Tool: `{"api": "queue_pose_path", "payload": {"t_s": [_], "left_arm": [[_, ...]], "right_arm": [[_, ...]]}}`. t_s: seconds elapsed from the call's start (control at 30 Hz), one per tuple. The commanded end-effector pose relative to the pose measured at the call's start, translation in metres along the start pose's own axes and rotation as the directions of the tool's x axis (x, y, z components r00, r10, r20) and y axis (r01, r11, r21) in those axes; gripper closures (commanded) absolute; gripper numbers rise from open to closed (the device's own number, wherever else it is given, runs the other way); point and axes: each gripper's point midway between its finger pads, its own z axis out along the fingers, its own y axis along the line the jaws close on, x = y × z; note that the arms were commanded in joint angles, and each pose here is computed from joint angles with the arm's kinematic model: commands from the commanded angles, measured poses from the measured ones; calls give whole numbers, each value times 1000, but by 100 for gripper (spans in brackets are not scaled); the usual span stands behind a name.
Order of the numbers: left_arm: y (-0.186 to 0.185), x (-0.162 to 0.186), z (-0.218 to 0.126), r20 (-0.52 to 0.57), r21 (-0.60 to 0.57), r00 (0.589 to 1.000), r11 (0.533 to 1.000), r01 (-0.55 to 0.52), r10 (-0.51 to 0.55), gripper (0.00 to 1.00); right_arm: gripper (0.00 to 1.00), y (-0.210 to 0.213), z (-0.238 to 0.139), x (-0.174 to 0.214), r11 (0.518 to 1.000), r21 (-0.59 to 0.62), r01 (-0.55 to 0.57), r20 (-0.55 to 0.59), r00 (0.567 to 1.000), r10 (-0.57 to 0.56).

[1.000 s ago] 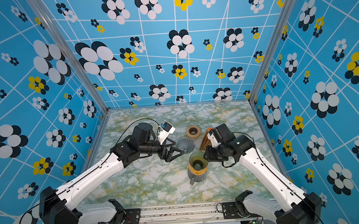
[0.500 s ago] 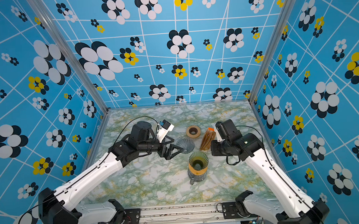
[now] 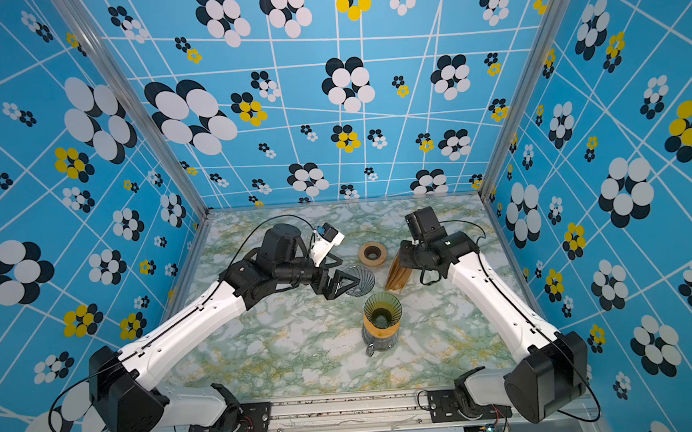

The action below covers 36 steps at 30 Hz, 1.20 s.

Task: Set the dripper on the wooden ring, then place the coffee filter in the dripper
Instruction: 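Move the right gripper to the orange filter box and grasp a paper filter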

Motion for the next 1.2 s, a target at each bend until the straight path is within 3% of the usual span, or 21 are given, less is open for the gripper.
{"api": "queue_pose_path", "payload": {"t_s": [0.0, 0.53, 1.17], "left_arm": [[-10, 6, 3, -16, 4, 999, 999, -45, 45, 1], [-25, 18, 9, -46, 6, 994, 995, -100, 101, 1], [-26, 21, 9, -65, 4, 991, 993, -115, 115, 1]], "right_arm": [[83, -1, 6, -18, 997, -8, -74, 55, 996, 74], [83, -6, 62, -6, 981, 2, -195, 0, 981, 195], [82, -11, 93, 8, 976, 39, -214, -42, 976, 215]]}}
